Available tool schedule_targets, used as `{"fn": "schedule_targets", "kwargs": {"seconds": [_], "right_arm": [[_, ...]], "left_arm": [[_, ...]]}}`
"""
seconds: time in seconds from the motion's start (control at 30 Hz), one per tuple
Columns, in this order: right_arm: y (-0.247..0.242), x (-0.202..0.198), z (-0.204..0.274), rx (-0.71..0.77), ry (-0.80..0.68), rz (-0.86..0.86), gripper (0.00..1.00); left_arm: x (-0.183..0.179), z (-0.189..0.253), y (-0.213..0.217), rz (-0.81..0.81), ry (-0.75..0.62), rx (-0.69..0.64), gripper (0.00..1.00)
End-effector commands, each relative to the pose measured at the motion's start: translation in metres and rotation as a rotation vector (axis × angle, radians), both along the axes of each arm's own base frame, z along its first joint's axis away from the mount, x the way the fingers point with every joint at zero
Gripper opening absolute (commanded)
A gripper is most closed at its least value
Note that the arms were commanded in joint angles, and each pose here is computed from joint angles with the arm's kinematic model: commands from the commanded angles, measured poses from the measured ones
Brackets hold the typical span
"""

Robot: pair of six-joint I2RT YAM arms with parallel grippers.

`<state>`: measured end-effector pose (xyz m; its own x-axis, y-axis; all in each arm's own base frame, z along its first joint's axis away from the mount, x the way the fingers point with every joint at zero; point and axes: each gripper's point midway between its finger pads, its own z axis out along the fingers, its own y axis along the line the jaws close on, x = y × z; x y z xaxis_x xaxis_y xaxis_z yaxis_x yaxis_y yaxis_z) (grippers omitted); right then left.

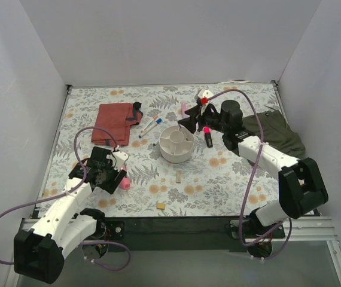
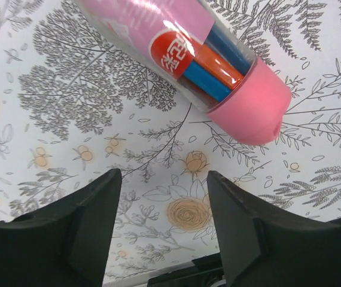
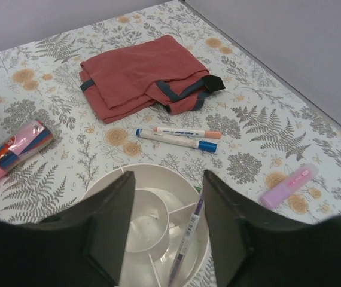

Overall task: Sort the stationery into containers
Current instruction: Pick up the stationery from the center of the board.

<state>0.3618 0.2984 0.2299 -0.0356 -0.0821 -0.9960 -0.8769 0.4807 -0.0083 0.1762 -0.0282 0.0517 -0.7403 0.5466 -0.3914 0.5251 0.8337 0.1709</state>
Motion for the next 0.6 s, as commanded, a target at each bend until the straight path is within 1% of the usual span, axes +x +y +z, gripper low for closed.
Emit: {"fn": "schedule_targets", "kwargs": {"seconds": [0.0,0.07,0.1,0.13,0.17,0.2,0.23,0.27,0.3,0.33,0.37,0.4,0.43,0.47,0.5,0.53,0.57], "right_arm": [[-0.022,-0.008,0.034,-0.039,-0.018,-0.045,0.65],[-0.032,-0.016,0.019,-0.108,0.019,-0.054,0.72],[-0.036,-0.021,0.02,-0.126,0.009,-0.05,0.72],[-0.041,-0.028,0.008,-0.167,0.031,-0.042,0.73],[-0.045,-0.03,0.006,-0.199,0.005,-0.039,0.73],[-0.051,-0.035,0.012,-0.21,-0.025,-0.042,0.73],[-0.055,-0.039,0.006,-0.231,-0.027,-0.044,0.74],[-0.061,-0.041,0.004,-0.262,-0.048,-0.039,0.75],[-0.064,-0.046,0.007,-0.272,-0.064,-0.037,0.75],[-0.066,-0.047,0.008,-0.28,-0.076,-0.032,0.76],[-0.069,-0.054,0.0,-0.308,-0.05,-0.019,0.76],[-0.071,-0.057,0.001,-0.319,-0.061,-0.011,0.76],[-0.071,-0.059,0.001,-0.323,-0.06,-0.008,0.77],[-0.073,-0.061,0.0,-0.329,-0.051,-0.007,0.77],[-0.074,-0.065,0.0,-0.331,-0.043,-0.005,0.77],[-0.075,-0.068,0.0,-0.33,-0.04,0.0,0.77],[-0.076,-0.07,0.0,-0.33,-0.038,0.001,0.77]], "left_arm": [[0.015,0.045,0.003,-0.037,-0.107,0.021,0.63],[0.021,0.06,0.002,-0.08,-0.143,0.028,0.68],[0.022,0.064,0.002,-0.112,-0.148,0.036,0.69],[0.024,0.068,0.002,-0.158,-0.165,0.053,0.7],[0.025,0.073,0.001,-0.21,-0.195,0.063,0.7],[0.031,0.075,0.004,-0.343,-0.23,0.131,0.71],[0.033,0.077,0.004,-0.413,-0.26,0.161,0.72],[0.035,0.079,-0.004,-0.507,-0.297,0.157,0.72],[0.04,0.086,-0.005,-0.685,-0.375,0.24,0.74],[0.044,0.091,-0.009,-0.768,-0.427,0.262,0.75],[0.045,0.095,-0.024,-0.89,-0.486,0.238,0.76],[0.05,0.099,-0.025,-0.941,-0.514,0.243,0.77],[0.058,0.117,-0.03,-1.031,-0.564,0.275,0.79],[0.063,0.121,-0.036,-1.065,-0.558,0.238,0.79],[0.061,0.12,-0.039,-1.085,-0.519,0.167,0.8],[0.081,0.13,-0.039,-1.121,-0.488,0.156,0.8],[0.088,0.13,-0.036,-1.138,-0.453,0.141,0.8]]}}
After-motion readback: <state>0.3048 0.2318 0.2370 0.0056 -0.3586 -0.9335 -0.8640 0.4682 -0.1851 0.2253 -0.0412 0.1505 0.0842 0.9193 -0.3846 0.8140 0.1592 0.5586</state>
